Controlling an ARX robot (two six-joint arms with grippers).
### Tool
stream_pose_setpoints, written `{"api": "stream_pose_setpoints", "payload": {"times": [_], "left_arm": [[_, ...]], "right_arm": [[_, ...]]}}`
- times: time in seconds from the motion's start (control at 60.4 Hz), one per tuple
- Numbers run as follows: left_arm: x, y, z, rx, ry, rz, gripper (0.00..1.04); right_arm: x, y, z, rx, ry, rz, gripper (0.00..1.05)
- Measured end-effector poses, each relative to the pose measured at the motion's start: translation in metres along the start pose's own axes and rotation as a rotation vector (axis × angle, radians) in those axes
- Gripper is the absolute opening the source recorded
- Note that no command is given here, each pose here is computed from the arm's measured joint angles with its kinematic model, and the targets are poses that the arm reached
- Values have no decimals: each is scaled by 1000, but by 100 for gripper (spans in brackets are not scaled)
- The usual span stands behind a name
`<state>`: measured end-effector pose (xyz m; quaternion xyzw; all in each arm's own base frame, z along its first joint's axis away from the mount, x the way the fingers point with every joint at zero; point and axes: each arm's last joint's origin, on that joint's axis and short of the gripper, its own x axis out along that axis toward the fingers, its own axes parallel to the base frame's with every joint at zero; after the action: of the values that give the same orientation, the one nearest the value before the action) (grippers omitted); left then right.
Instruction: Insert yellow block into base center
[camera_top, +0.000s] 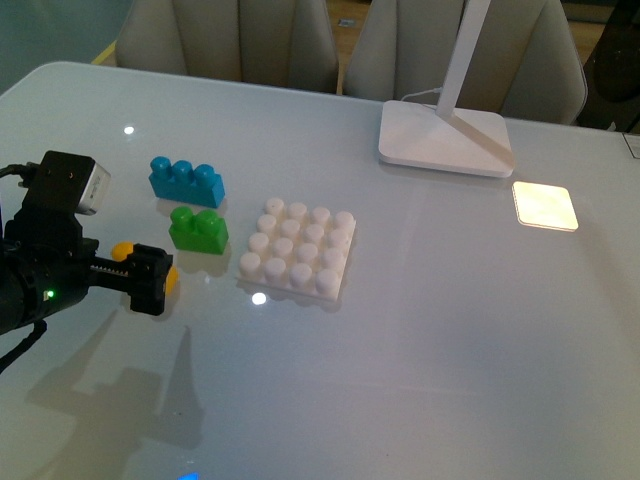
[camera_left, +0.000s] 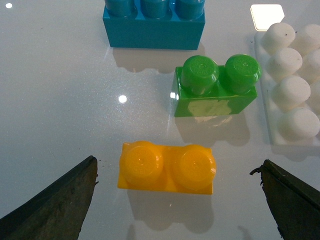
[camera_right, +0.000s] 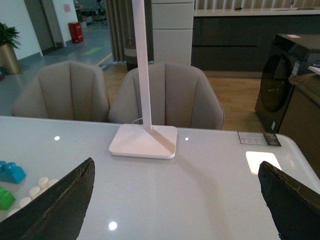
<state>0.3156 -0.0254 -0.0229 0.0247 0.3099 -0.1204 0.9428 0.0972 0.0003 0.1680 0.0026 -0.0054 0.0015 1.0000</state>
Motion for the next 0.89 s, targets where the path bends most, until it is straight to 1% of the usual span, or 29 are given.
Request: {"api": "stream_pose_setpoints", "payload": {"times": [0.281,0.53,0.894], "left_arm": [[8,2,1,0,-2,-18,97],[14,1,-9,19,24,-28,97],[22,2,-12,34,28,-33,97]], "right_arm": [[0,0,0,0,0,0,96],[0,0,0,0,0,0,96],[0,0,0,0,0,0,96]]}}
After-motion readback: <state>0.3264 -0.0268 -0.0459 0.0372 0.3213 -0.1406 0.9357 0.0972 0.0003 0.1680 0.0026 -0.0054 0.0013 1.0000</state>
